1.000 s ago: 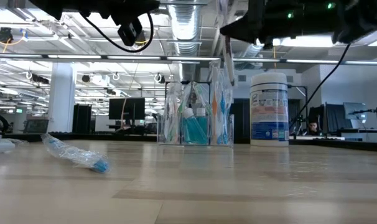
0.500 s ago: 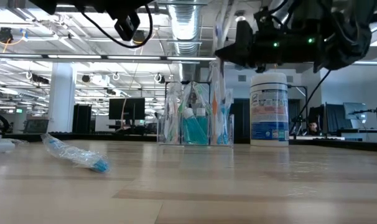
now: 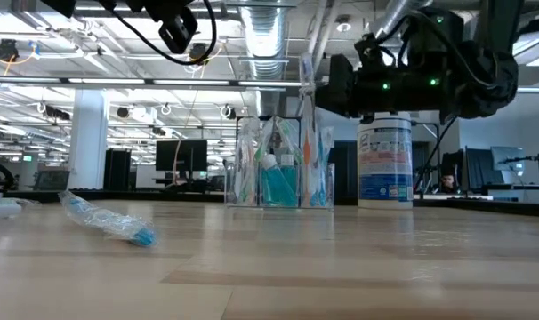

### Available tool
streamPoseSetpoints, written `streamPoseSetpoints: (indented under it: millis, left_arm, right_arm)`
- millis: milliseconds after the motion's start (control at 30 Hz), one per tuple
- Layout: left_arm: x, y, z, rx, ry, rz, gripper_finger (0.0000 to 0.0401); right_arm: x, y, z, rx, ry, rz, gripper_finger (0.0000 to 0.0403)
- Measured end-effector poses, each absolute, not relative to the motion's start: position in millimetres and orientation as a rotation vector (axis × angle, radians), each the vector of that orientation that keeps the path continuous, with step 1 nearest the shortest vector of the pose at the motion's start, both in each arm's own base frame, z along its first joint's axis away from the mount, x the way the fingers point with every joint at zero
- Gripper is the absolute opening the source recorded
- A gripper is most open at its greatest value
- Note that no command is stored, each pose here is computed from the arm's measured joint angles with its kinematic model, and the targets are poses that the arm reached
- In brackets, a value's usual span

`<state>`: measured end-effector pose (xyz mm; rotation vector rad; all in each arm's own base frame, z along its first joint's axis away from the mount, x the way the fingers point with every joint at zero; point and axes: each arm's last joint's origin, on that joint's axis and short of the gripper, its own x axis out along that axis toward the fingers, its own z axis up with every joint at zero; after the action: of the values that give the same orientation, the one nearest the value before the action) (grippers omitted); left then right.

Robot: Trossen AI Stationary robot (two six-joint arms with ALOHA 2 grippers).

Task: Pick & Place toothbrushing station
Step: Put the purple toothbrush into the transparent organizer

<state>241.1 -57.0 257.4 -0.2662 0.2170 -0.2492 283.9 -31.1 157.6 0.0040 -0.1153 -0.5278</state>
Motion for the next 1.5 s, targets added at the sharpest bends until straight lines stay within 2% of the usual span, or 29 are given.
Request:
streamPoseSetpoints:
  millis: [700, 1033, 1500]
  left_arm:
    - [240.9, -58.0, 257.2, -0.266, 0.22, -0.253, 0.0063]
    - [240.8, -58.0, 256.7, -0.265, 0.225, -0.253, 0.0063]
    - [240.8, -58.0, 256.6, -0.266, 0.226, -0.252, 0.0063]
  right_arm:
    - [287.9, -47.0, 113.1, 0.119, -0.071, -0.533, 0.0011]
    - [287.9, -47.2, 112.3, 0.126, -0.068, -0.532, 0.0058]
    - [287.8, -46.0, 115.7, 0.104, -0.094, -0.534, 0.0063]
